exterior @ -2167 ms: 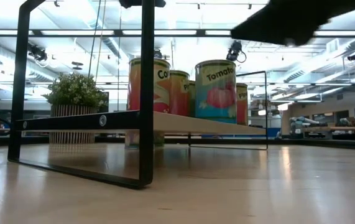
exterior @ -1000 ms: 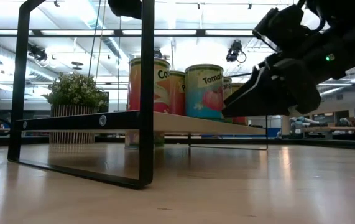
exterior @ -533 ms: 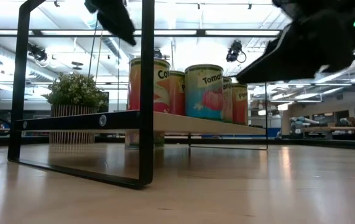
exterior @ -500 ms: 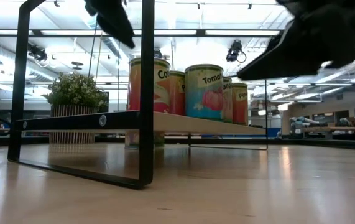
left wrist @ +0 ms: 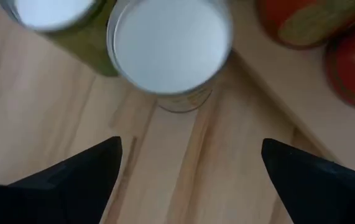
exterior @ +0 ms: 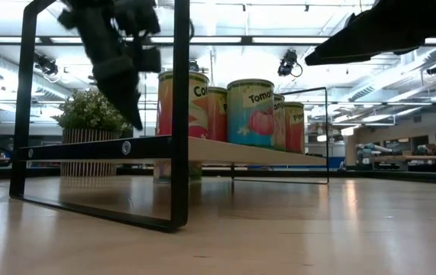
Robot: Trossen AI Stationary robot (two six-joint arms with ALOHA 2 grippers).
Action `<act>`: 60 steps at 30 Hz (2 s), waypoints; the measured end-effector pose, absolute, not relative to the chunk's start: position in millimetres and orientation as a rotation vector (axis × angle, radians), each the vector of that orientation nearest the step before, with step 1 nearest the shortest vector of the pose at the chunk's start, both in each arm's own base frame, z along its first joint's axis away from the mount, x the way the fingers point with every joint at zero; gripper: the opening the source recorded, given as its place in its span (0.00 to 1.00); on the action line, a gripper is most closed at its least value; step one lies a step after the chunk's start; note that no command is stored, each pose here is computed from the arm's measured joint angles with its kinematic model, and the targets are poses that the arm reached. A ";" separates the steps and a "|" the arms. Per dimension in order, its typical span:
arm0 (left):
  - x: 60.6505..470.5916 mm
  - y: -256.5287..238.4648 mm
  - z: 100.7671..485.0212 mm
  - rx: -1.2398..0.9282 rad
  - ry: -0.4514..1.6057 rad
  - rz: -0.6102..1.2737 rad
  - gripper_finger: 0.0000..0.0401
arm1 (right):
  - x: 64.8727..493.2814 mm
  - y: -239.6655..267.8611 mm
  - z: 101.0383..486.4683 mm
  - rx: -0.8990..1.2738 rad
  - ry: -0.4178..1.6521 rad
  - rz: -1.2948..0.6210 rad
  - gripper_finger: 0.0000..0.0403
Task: Pick and place cans onto a shelf
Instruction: Put the canned peaches on the shelf
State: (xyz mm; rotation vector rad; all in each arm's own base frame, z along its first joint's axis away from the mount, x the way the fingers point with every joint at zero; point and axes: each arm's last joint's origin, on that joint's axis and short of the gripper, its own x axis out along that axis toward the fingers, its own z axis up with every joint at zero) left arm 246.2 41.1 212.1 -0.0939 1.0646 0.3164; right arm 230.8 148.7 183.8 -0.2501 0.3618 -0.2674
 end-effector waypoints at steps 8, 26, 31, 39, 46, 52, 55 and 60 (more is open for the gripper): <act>243.0 55.8 184.8 -0.120 0.943 0.264 0.98 | 234.2 145.4 186.1 -0.244 0.343 -0.289 0.89; 243.3 62.1 170.4 -0.053 0.728 0.264 0.98 | 234.5 145.7 186.5 -0.240 0.337 -0.288 0.89; 246.8 63.0 174.8 -0.046 0.670 0.267 0.98 | 235.1 145.8 187.4 -0.238 0.331 -0.288 0.89; 252.4 64.5 157.4 -0.064 0.732 0.269 0.98 | 235.3 146.0 188.0 -0.241 0.326 -0.286 0.89; 256.8 65.6 156.5 -0.053 0.697 0.268 0.96 | 235.4 146.1 188.2 -0.240 0.324 -0.286 0.89; 256.6 65.6 156.9 -0.052 0.697 0.268 0.88 | 235.4 146.1 188.2 -0.240 0.324 -0.286 0.89; 255.4 66.0 159.0 -0.041 0.696 0.294 0.81 | 235.4 146.1 188.2 -0.240 0.324 -0.286 0.89; 254.5 66.4 169.2 -0.025 0.712 0.305 0.76 | 235.4 146.1 188.2 -0.240 0.324 -0.286 0.89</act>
